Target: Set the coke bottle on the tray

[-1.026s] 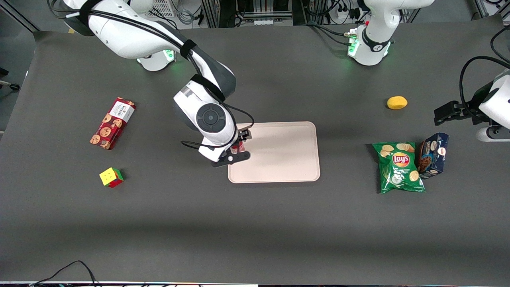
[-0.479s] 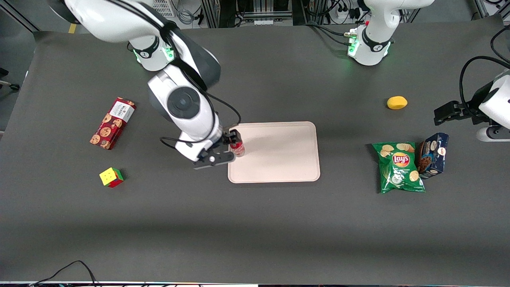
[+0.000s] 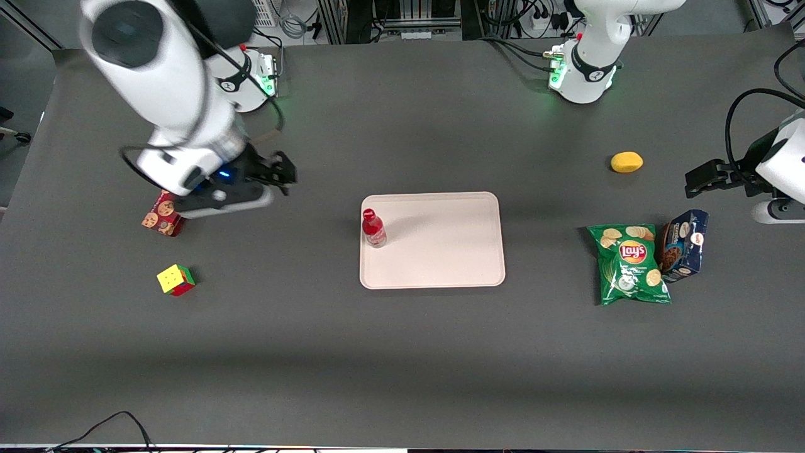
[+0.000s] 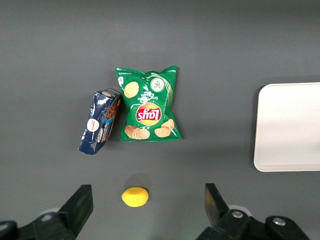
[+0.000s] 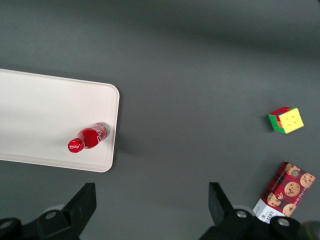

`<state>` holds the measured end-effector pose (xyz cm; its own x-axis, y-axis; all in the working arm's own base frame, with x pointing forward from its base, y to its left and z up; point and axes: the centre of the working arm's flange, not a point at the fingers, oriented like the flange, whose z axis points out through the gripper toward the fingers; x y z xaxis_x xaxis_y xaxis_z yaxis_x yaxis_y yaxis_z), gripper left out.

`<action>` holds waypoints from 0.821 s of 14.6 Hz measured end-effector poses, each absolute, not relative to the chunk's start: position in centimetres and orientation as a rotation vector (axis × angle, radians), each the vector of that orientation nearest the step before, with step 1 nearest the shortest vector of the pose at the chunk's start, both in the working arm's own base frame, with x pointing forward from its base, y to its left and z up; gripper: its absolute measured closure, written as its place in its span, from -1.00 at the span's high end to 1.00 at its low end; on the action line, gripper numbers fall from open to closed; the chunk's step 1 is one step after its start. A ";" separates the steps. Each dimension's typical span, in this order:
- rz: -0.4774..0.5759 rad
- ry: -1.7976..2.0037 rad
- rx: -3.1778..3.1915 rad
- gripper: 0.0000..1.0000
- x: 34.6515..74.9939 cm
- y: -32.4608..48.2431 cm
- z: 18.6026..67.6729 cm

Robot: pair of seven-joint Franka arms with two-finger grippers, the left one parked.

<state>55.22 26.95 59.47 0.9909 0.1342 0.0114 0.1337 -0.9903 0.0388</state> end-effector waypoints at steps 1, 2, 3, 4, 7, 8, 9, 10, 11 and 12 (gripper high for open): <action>0.031 0.161 3.117 1.00 54.8 25.1 61.3; 0.046 0.114 3.133 1.00 54.5 23.5 62.7; 0.056 0.072 3.141 1.00 54.1 22.0 63.5; 0.058 0.030 3.144 1.00 53.8 20.6 63.7; 0.116 -0.063 3.176 1.00 53.5 17.4 62.4; 0.135 -0.081 3.185 1.00 53.2 16.3 61.7; 0.137 -0.102 3.187 1.00 52.8 15.2 61.1; 0.128 -0.129 3.184 1.00 52.5 14.1 60.6; 0.109 -0.160 3.180 1.00 52.2 12.9 60.1; 0.090 -0.195 3.176 1.00 52.2 11.5 59.5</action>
<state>52.19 11.51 59.51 0.9909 -0.1232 0.0540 -0.1209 -0.9916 -0.0453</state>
